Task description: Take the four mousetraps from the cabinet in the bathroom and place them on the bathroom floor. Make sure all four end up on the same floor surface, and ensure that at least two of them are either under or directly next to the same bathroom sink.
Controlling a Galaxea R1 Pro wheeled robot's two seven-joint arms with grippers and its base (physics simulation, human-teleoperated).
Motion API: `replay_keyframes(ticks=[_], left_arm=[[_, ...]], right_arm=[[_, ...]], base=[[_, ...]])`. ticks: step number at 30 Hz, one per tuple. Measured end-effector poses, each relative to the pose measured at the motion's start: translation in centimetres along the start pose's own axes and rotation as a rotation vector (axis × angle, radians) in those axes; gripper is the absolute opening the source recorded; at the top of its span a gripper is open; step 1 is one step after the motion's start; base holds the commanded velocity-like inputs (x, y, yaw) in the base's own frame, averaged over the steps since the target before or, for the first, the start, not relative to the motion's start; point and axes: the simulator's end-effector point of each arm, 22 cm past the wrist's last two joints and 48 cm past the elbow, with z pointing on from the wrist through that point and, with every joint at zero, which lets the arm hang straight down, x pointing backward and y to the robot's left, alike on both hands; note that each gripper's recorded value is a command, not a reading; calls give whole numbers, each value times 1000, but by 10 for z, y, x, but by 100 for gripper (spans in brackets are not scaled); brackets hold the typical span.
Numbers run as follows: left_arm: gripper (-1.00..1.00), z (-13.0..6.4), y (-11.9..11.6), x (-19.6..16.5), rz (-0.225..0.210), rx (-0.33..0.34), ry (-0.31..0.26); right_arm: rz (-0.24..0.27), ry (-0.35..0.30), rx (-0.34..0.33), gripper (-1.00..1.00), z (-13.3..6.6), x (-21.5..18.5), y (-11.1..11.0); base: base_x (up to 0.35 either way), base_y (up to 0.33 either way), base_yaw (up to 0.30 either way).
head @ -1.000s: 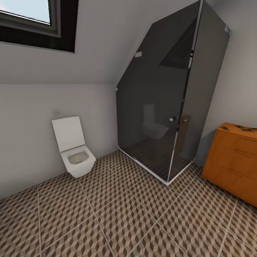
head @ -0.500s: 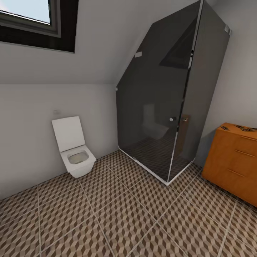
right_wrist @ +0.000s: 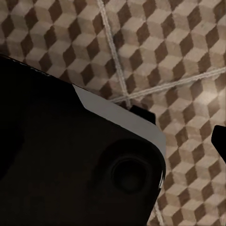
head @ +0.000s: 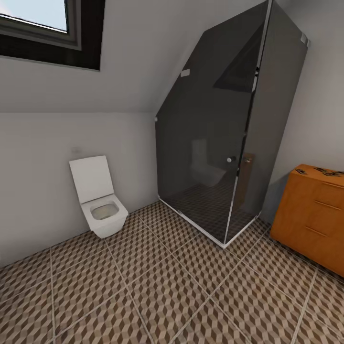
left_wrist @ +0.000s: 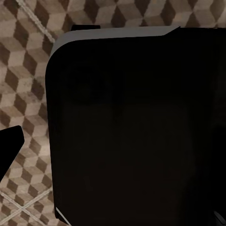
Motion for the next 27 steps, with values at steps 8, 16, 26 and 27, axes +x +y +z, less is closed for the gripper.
replay_keyframes(ticks=[8,16,26,27], left_arm=[[100,0,23,-4,-82,-34,-12],[100,-1,34,-8,-163,-53,-31],[100,-1,34,-8,-163,-53,-31],[100,-1,34,-8,-163,-53,-31]], right_arm=[[232,-18,82,100,-1,-1,-25],[259,-15,86,100,-1,0,-24],[267,-14,86,100,-1,0,-24],[268,-14,86,100,-1,0,-24]], base=[[0,0,0],[0,0,0],[0,0,0],[0,0,0]])
